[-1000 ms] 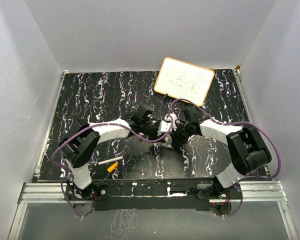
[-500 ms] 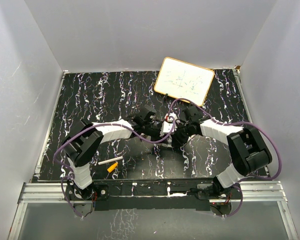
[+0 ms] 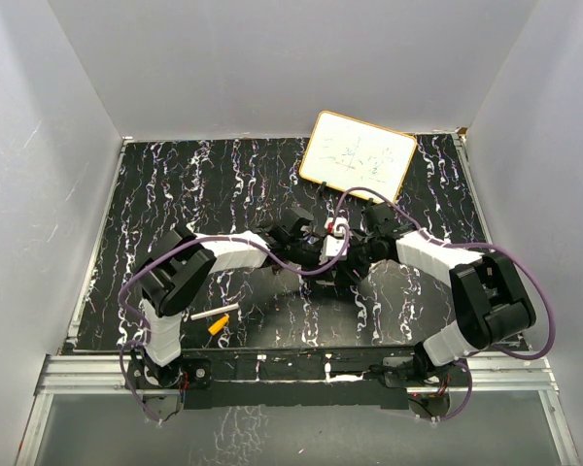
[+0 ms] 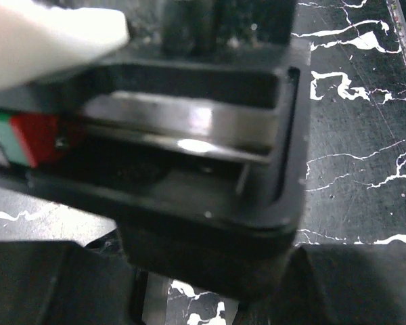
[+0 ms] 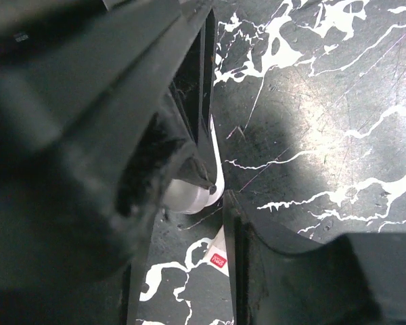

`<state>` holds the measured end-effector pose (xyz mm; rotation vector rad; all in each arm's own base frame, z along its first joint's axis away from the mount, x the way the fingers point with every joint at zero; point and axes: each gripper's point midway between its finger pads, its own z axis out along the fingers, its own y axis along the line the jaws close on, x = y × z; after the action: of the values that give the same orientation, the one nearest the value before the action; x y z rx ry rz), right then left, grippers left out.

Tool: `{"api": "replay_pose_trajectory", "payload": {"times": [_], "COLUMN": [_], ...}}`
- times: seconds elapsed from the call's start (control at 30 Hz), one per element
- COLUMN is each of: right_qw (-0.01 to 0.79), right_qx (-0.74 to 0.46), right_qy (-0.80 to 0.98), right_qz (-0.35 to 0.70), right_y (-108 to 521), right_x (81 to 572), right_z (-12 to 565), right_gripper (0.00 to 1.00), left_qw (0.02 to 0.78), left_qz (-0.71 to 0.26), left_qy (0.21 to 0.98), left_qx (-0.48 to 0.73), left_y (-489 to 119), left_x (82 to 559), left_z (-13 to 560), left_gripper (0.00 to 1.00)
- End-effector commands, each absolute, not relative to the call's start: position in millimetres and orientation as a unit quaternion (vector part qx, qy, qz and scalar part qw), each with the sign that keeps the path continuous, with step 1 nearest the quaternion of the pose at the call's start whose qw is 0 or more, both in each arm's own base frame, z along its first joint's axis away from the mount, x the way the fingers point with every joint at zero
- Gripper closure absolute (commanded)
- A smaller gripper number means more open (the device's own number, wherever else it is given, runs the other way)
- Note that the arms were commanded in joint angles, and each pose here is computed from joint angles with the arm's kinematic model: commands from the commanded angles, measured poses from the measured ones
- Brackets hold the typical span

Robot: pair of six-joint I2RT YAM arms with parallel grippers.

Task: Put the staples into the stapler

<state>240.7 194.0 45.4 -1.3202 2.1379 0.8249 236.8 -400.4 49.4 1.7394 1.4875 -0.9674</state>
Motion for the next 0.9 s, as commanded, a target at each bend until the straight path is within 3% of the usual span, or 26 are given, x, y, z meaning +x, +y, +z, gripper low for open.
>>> {"api": "replay_pose_trajectory", "payload": {"times": [0.0, 0.23, 0.63, 0.87], "right_qw": [0.274, 0.269, 0.280, 0.279], "right_qx": [-0.494, -0.456, -0.432, -0.426], "right_qy": [0.760, 0.774, 0.776, 0.772], "right_qz": [0.322, 0.348, 0.365, 0.381], "right_y": [202, 195, 189, 195], "right_x": [251, 260, 270, 273], "right_z": [66, 71, 89, 96], "right_gripper": [0.51, 0.45, 0.41, 0.40], "left_qw": [0.315, 0.317, 0.339, 0.347], "left_qz": [-0.352, -0.362, -0.367, -0.349], "left_qy": [0.590, 0.581, 0.567, 0.552], "left_qx": [0.655, 0.657, 0.655, 0.673], "left_y": [-399, -401, -403, -394], "left_x": [247, 244, 244, 240], "left_z": [41, 48, 89, 107], "left_gripper": [0.82, 0.73, 0.41, 0.35]}}
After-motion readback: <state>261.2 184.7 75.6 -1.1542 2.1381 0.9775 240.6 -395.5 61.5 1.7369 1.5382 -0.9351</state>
